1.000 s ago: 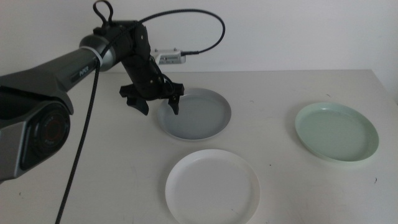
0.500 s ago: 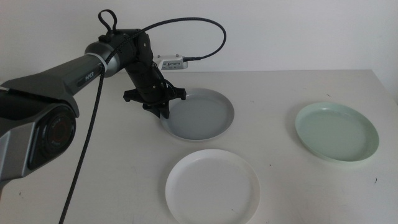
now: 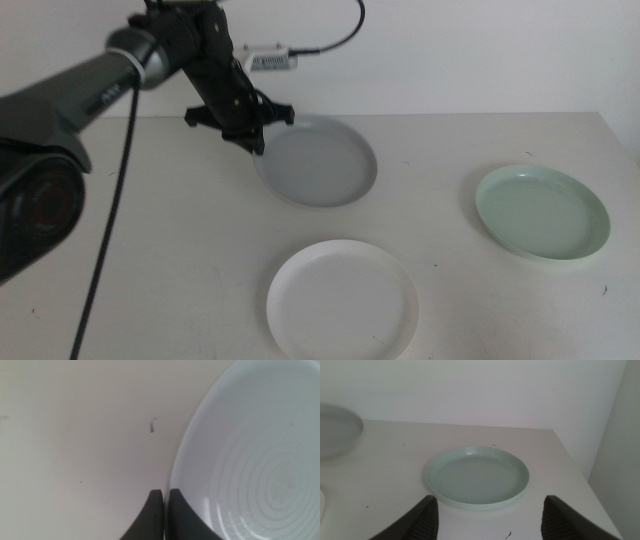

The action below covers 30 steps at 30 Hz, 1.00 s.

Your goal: Stack the three bowls on top of each other.

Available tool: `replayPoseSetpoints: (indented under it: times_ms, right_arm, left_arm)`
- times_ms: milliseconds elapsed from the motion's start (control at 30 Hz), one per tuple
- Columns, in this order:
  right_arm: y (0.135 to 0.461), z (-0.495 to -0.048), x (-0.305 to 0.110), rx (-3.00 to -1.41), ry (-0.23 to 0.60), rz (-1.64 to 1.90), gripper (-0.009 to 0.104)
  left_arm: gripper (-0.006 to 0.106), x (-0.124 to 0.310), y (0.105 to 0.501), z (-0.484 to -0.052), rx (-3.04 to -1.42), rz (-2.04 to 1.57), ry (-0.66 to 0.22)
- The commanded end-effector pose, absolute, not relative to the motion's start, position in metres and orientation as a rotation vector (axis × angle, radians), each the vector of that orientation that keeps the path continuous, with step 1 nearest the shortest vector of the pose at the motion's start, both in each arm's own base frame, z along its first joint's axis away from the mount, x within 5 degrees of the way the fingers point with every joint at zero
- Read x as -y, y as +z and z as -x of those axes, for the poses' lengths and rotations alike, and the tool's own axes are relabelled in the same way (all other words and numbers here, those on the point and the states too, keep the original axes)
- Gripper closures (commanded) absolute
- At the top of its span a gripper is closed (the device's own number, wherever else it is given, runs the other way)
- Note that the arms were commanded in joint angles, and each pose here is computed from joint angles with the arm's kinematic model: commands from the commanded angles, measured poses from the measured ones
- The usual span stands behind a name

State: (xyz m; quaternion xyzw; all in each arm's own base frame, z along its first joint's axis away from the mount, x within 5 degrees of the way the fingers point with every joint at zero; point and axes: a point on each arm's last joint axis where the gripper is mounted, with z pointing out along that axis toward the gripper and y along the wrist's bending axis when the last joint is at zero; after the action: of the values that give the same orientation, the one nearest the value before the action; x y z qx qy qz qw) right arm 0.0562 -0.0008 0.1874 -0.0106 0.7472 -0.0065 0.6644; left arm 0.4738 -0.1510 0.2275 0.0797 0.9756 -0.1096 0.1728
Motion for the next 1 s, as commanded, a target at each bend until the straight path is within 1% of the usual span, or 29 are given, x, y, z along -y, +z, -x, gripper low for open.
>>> replayPoseSetpoints:
  times_ms: [0, 67, 200, 267, 400, 533, 700, 867, 967]
  right_arm:
    - [0.198, -0.055, 0.0, -1.578, -0.022, 0.039, 0.043]
    - [0.198, -0.055, 0.0, -1.578, -0.022, 0.039, 0.043]
    - [0.198, -0.055, 0.0, -1.578, -0.022, 0.039, 0.043]
    - [0.198, -0.055, 0.0, -1.578, -0.022, 0.039, 0.043]
    - [0.198, -0.055, 0.0, -1.578, -0.022, 0.039, 0.043]
    - [0.198, -0.055, 0.0, -1.578, -0.022, 0.039, 0.043]
    - [0.198, -0.055, 0.0, -1.578, -0.022, 0.039, 0.043]
    - [0.198, -0.055, 0.0, -1.578, -0.022, 0.039, 0.043]
    - [0.198, -0.055, 0.0, -1.578, -0.022, 0.039, 0.043]
  left_arm:
    - [0.1, 0.153, 0.3, -0.456, -2.608, -0.228, -0.374]
    - [0.1, 0.156, 0.32, -0.444, -2.586, -0.257, -0.371]
    - [0.1, 0.163, 0.35, -0.422, -2.553, -0.314, -0.351]
    - [0.1, 0.167, 0.363, -0.409, -2.54, -0.335, -0.355]
    - [0.1, 0.169, 0.377, -0.382, -2.53, -0.315, -0.365]
    - [0.1, 0.165, 0.385, -0.351, -2.49, -0.283, -0.395]
    - [0.1, 0.159, 0.374, -0.318, -2.482, -0.257, -0.429]
    - [0.1, 0.159, 0.339, -0.297, -2.542, -0.233, -0.439]
    - [0.1, 0.164, 0.315, -0.29, -2.556, -0.223, -0.476]
